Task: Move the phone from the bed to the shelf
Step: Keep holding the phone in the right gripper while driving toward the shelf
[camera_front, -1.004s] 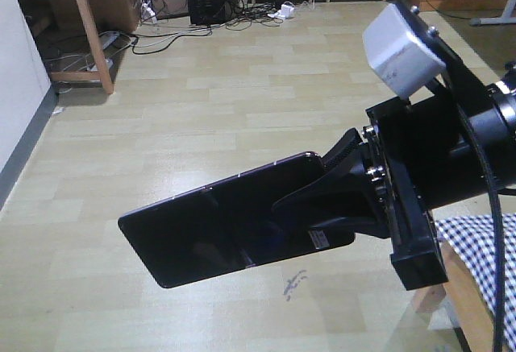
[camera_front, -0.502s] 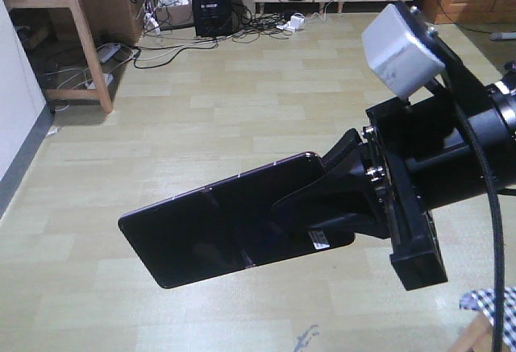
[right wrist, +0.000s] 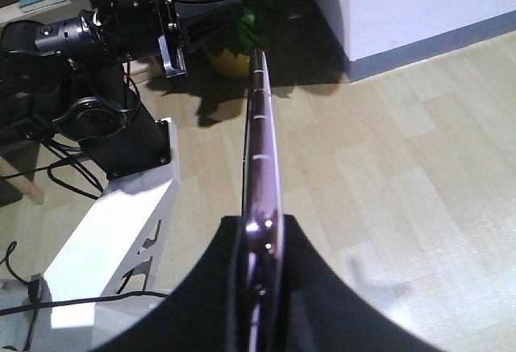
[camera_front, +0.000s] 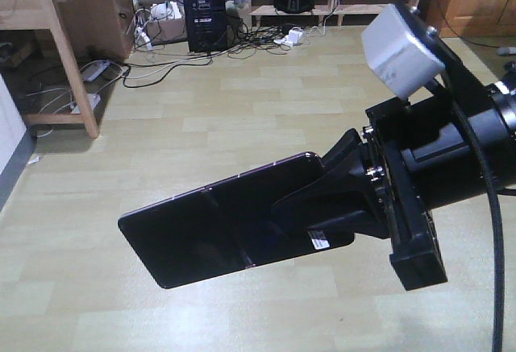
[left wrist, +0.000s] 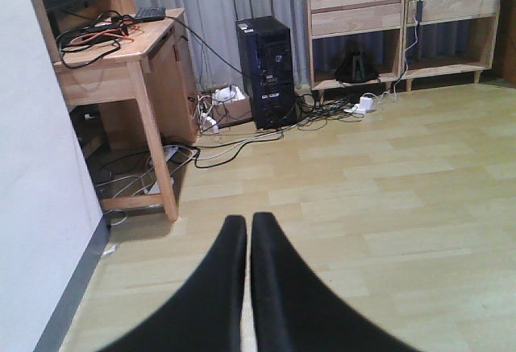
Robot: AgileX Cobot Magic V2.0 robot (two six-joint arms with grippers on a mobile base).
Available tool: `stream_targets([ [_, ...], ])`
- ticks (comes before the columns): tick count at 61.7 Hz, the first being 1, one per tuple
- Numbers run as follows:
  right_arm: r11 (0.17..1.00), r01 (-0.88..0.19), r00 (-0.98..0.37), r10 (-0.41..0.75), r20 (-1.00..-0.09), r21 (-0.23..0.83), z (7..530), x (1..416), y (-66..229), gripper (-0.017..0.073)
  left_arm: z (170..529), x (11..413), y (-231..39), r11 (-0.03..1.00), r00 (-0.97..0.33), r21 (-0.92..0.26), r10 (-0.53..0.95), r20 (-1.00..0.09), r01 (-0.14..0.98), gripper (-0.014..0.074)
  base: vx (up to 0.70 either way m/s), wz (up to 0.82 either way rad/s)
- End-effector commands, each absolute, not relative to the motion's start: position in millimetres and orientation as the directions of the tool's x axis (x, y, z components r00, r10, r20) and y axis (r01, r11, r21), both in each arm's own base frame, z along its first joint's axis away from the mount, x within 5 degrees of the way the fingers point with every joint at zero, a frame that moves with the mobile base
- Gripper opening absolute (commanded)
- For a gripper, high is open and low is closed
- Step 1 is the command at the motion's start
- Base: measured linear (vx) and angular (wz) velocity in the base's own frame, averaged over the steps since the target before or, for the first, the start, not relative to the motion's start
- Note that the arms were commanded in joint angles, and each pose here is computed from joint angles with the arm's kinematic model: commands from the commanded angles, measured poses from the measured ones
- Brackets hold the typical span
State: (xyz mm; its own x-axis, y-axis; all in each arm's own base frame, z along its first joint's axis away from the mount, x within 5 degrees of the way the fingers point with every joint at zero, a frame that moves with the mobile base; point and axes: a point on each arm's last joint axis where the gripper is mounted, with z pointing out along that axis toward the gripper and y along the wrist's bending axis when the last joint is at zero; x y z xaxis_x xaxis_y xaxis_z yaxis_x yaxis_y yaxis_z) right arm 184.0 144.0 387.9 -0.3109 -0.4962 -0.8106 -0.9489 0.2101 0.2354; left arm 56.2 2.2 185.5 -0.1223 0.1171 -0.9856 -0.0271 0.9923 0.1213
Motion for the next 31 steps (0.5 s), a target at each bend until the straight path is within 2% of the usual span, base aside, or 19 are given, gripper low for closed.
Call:
stream_targets([
  [1, 0.153, -0.957, -0.289, -0.434, -0.853, 0.246, 406.6, 172.0, 144.2, -0.0002, 200.2, 54.9, 2.3, 0.993, -0.016, 0.108, 0.107, -0.994, -0.042, 0.0001, 0.38, -0.05],
  [31, 0.153, -0.957, -0.289, -0.434, -0.853, 0.246, 406.6, 172.0, 144.2, -0.0002, 200.2, 54.9, 2.3, 0.993, -0.016, 0.108, 0.107, -0.994, -0.042, 0.0001, 0.36, -0.09],
])
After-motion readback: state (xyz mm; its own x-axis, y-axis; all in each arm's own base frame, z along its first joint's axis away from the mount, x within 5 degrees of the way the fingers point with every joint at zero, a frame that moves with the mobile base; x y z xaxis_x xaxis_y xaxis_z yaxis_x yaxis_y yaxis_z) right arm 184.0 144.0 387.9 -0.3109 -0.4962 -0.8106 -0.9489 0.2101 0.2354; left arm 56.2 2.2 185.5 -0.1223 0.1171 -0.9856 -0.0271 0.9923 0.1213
